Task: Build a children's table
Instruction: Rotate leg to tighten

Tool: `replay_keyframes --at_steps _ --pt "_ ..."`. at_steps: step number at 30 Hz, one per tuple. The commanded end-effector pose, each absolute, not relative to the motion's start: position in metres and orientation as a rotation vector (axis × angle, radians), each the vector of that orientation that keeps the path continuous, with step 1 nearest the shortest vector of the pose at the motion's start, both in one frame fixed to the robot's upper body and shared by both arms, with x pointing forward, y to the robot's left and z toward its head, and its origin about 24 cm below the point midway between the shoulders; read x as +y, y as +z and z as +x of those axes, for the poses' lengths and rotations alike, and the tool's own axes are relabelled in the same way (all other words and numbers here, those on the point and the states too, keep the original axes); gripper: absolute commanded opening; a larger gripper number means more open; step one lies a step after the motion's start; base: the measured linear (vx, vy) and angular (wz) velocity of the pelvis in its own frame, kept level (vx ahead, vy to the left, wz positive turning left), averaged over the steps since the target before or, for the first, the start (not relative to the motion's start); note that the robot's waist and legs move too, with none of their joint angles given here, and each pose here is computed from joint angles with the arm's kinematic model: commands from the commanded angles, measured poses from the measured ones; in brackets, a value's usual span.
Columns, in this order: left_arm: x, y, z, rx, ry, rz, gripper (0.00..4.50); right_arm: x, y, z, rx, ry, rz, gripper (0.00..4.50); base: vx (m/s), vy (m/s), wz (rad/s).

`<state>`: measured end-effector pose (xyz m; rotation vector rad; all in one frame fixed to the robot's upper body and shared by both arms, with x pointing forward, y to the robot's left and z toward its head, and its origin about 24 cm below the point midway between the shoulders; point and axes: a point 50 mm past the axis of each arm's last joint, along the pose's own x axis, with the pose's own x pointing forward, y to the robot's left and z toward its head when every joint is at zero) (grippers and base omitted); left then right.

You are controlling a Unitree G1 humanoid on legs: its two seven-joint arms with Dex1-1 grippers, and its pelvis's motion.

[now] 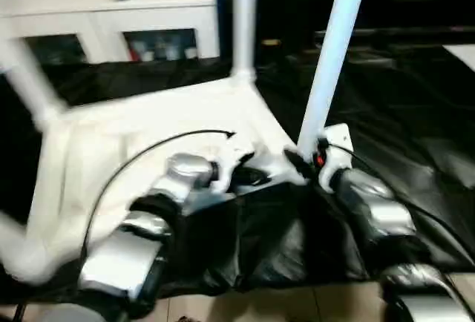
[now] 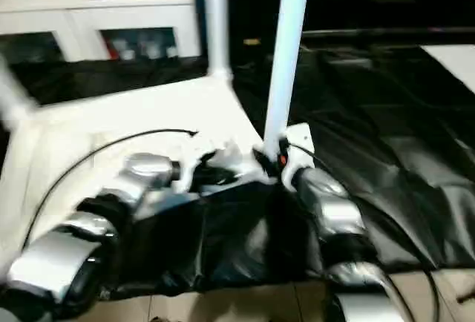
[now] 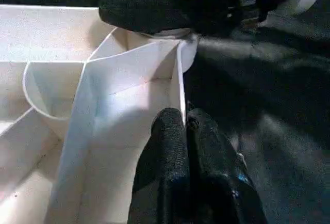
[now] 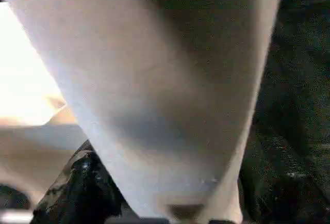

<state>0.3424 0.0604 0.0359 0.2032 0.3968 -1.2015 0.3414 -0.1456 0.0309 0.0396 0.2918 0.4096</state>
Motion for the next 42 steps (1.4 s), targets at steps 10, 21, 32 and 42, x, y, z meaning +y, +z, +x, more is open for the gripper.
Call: replay_keyframes --at_steps 10,21,32,42 --pt "0.042 0.051 0.338 0.300 -1.392 0.306 0.00 -0.120 0.025 0.326 0.287 0.704 0.042 4.09 0.000 0.000 0.00" --pt "0.072 0.056 0.345 0.325 -1.417 0.414 0.00 -0.134 0.035 0.286 0.378 1.203 0.035 4.47 0.000 0.000 0.00" --pt "0.080 0.063 0.347 0.322 -1.458 0.404 0.00 -0.140 0.038 0.295 0.413 1.219 -0.022 4.24 0.000 0.000 0.00" --pt "0.086 0.058 0.342 0.354 -1.495 0.350 0.00 -0.139 0.032 0.297 0.450 1.239 -0.003 3.53 0.000 0.000 0.00"
